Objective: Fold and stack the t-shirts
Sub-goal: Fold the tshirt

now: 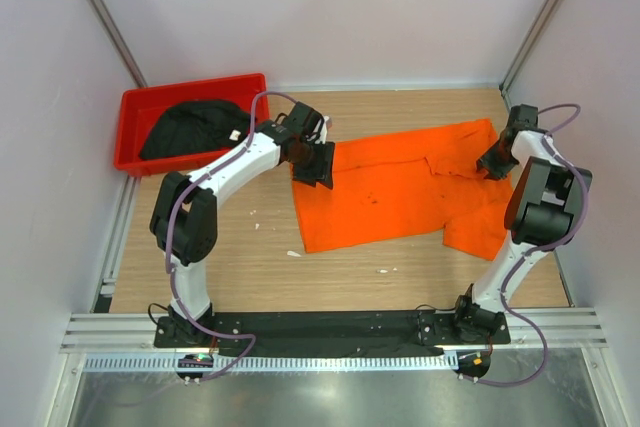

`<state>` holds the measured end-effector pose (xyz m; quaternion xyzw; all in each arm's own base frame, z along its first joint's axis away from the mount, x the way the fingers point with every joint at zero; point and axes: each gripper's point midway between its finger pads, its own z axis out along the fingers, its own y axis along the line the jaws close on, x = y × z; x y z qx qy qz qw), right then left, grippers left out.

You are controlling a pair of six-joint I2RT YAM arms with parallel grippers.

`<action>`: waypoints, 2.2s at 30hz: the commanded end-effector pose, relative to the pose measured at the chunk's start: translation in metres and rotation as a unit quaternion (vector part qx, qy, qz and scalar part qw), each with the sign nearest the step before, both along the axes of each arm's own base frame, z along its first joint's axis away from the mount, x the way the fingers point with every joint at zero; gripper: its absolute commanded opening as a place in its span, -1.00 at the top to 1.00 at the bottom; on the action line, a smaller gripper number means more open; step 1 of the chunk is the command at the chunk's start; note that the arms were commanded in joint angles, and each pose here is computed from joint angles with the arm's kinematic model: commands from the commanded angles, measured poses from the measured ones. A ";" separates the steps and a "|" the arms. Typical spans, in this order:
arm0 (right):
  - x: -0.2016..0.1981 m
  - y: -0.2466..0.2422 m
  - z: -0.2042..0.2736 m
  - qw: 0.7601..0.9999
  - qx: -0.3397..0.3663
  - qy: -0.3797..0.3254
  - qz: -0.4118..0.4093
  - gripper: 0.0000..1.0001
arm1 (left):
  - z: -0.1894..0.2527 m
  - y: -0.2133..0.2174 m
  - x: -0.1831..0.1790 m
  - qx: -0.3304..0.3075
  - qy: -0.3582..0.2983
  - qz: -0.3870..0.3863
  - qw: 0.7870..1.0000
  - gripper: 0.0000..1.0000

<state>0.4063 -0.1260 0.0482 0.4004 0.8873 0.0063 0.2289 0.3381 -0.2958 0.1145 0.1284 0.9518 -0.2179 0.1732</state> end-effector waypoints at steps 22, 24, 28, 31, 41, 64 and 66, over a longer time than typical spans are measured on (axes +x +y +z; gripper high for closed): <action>0.015 -0.018 -0.006 1.000 -0.019 -0.003 -0.011 0.86 | 0.023 -0.007 0.007 -0.013 -0.026 -0.017 0.999 -0.01; 0.008 -0.017 0.001 1.000 -0.020 0.003 -0.014 0.94 | 0.024 -0.008 0.008 -0.014 -0.027 -0.016 0.999 -0.01; -0.007 -0.013 0.007 0.999 -0.016 0.016 -0.028 0.95 | 0.022 -0.008 0.009 -0.012 -0.025 -0.017 0.999 -0.01; -0.016 -0.009 0.010 0.999 -0.008 0.023 -0.042 0.96 | 0.022 -0.009 0.009 -0.013 -0.025 -0.017 0.999 -0.01; -0.035 0.000 -0.001 0.997 0.009 0.053 -0.050 0.34 | 0.021 -0.005 0.005 -0.004 -0.022 -0.018 1.000 -0.02; 0.111 0.060 0.036 0.977 -0.146 -0.035 0.153 -0.29 | -0.065 0.023 0.102 0.121 -0.046 0.065 0.990 -0.11; 0.112 0.059 0.026 0.976 -0.149 -0.033 0.157 -0.29 | -0.071 0.028 0.109 0.125 -0.047 0.072 0.988 -0.10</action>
